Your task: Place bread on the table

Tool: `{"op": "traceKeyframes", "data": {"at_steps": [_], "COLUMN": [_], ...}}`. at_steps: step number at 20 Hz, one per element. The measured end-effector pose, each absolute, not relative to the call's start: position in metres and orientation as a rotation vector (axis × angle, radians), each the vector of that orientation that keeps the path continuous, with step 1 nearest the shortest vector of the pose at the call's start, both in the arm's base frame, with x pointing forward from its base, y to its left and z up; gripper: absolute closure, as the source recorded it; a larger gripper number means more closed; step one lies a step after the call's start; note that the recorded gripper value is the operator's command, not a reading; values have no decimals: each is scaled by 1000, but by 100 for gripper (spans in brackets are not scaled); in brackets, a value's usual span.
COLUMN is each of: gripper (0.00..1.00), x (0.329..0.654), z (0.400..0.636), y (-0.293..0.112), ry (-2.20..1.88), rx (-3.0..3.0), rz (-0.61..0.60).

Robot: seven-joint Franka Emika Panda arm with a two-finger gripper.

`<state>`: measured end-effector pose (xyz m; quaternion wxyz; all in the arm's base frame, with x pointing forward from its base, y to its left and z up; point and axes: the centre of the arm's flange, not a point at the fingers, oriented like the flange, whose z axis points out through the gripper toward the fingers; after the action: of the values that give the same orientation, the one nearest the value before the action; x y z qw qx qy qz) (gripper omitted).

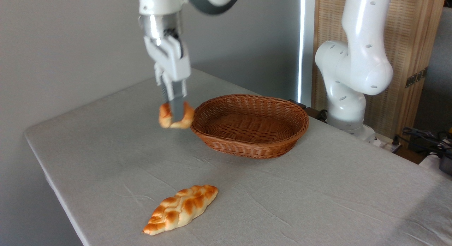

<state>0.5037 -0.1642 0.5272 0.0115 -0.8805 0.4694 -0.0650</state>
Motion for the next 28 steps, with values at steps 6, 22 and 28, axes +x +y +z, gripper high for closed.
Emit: {"op": "traceKeyframes", "data": {"at_steps": [6, 22, 28], "gripper": [0, 0, 0], "x": [547, 541, 539], "z": [455, 446, 530], "y": [-181, -195, -147], "ry": [1532, 1585, 1254], "rx": [-2602, -2446, -2722], "rz": [-237, -235, -313]}}
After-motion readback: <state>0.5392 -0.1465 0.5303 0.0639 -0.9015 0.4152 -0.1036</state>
